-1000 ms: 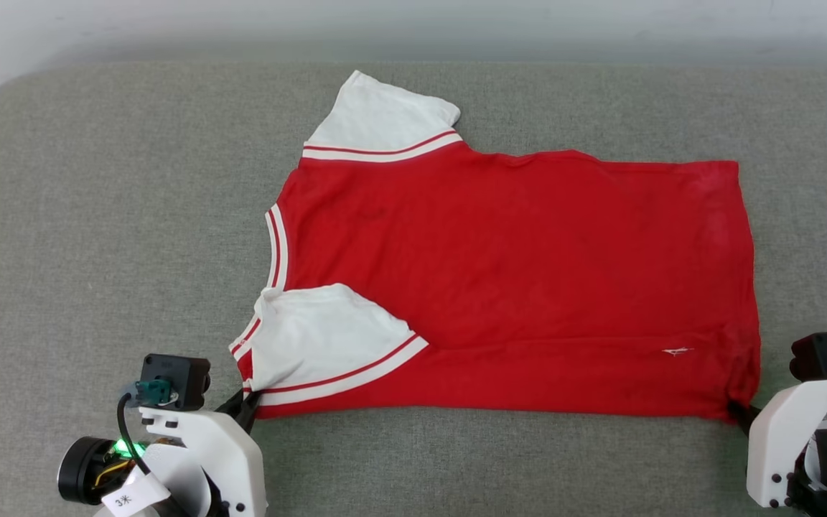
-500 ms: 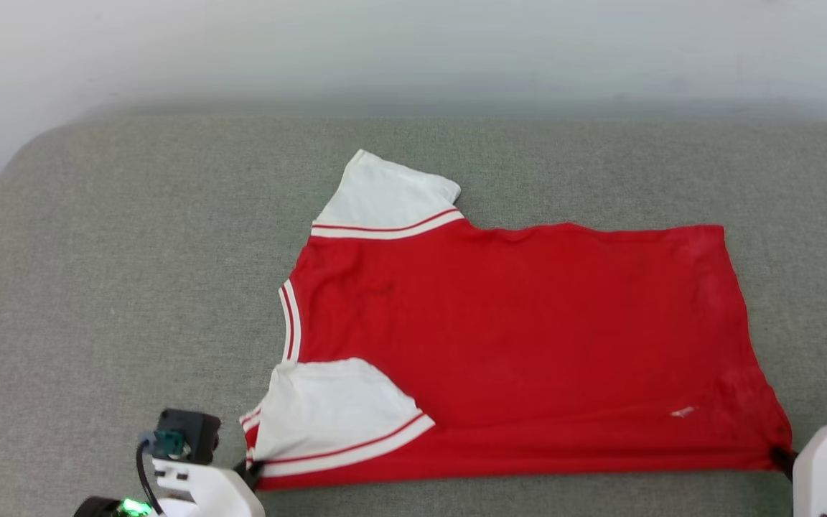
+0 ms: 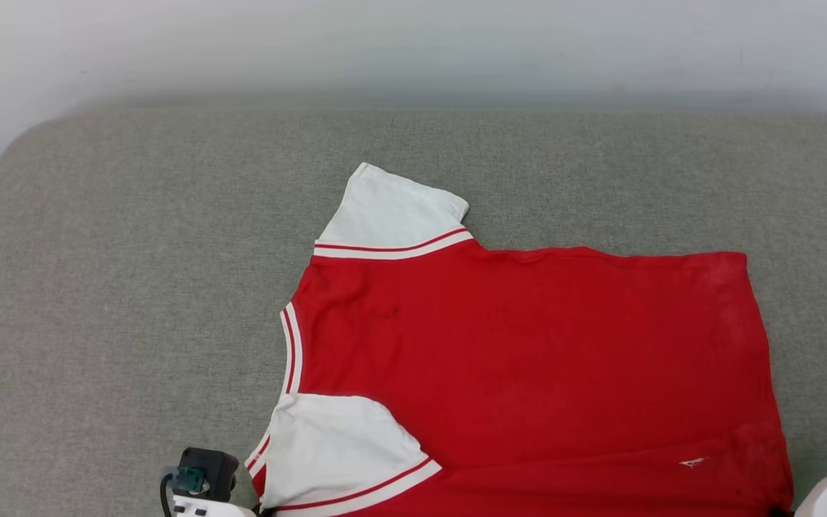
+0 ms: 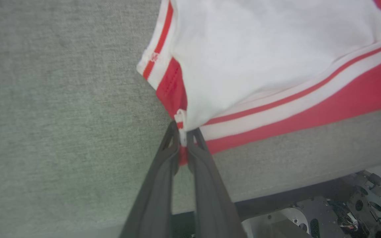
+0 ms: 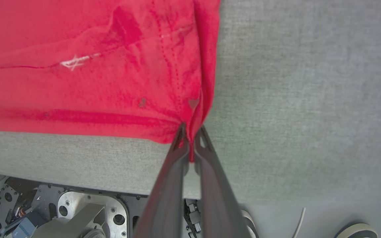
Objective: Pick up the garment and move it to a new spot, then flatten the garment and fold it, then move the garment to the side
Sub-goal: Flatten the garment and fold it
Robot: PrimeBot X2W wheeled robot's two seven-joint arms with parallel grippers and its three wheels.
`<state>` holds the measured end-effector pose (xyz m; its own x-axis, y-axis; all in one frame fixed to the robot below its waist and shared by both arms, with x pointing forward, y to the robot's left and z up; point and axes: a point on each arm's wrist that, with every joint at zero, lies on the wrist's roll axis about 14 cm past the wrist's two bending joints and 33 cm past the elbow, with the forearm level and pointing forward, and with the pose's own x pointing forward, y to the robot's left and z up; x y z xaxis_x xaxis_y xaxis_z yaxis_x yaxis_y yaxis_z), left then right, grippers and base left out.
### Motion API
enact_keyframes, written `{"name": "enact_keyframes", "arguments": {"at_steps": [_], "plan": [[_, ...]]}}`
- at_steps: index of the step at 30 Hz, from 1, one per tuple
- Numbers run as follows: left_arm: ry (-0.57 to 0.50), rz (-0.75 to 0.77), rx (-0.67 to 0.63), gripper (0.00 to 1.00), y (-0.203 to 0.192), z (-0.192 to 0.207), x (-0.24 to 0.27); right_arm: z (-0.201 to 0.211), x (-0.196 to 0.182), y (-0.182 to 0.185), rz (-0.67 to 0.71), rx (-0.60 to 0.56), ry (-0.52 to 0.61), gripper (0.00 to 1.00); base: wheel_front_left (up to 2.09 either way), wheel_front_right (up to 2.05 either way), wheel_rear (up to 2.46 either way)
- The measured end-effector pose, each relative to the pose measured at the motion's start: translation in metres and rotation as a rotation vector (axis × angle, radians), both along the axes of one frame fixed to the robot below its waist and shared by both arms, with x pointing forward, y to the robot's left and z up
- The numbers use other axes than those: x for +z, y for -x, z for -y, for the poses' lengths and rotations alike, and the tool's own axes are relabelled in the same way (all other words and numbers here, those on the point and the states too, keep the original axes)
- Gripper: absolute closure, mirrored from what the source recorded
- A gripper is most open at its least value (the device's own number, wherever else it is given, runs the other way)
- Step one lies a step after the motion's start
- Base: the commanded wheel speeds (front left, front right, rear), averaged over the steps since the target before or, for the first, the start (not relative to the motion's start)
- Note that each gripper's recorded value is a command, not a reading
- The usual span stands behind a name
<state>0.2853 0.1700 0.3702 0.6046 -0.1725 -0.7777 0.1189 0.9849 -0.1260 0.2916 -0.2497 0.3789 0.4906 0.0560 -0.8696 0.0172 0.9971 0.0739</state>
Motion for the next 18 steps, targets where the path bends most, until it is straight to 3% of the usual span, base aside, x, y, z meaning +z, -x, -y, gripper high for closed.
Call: {"name": "enact_keyframes", "arguments": {"at_steps": [13,14,15,16,18], "plan": [[-0.001,-0.028,-0.015,1.0,-0.003,0.001,-0.014,-0.002,-0.016,0.0,-0.032,-0.005,-0.007,1.0,0.0,0.0,0.0],[-0.001,-0.025,-0.013,0.89,-0.003,0.001,-0.014,-0.002,-0.016,0.0,-0.029,-0.006,-0.007,1.0,0.0,0.0,0.0],[-0.001,-0.019,-0.01,0.53,-0.003,0.001,-0.014,-0.002,-0.015,-0.001,-0.019,-0.005,-0.004,0.62,0.0,0.0,0.0],[0.0,-0.014,-0.007,0.0,-0.004,0.001,-0.012,-0.002,-0.014,-0.003,-0.004,-0.003,0.001,0.0,0.0,0.0,0.0],[0.001,0.009,-0.001,0.0,-0.007,0.0,-0.008,-0.001,-0.009,-0.006,0.024,-0.007,0.0,0.0,0.0,0.0,0.0]]}}
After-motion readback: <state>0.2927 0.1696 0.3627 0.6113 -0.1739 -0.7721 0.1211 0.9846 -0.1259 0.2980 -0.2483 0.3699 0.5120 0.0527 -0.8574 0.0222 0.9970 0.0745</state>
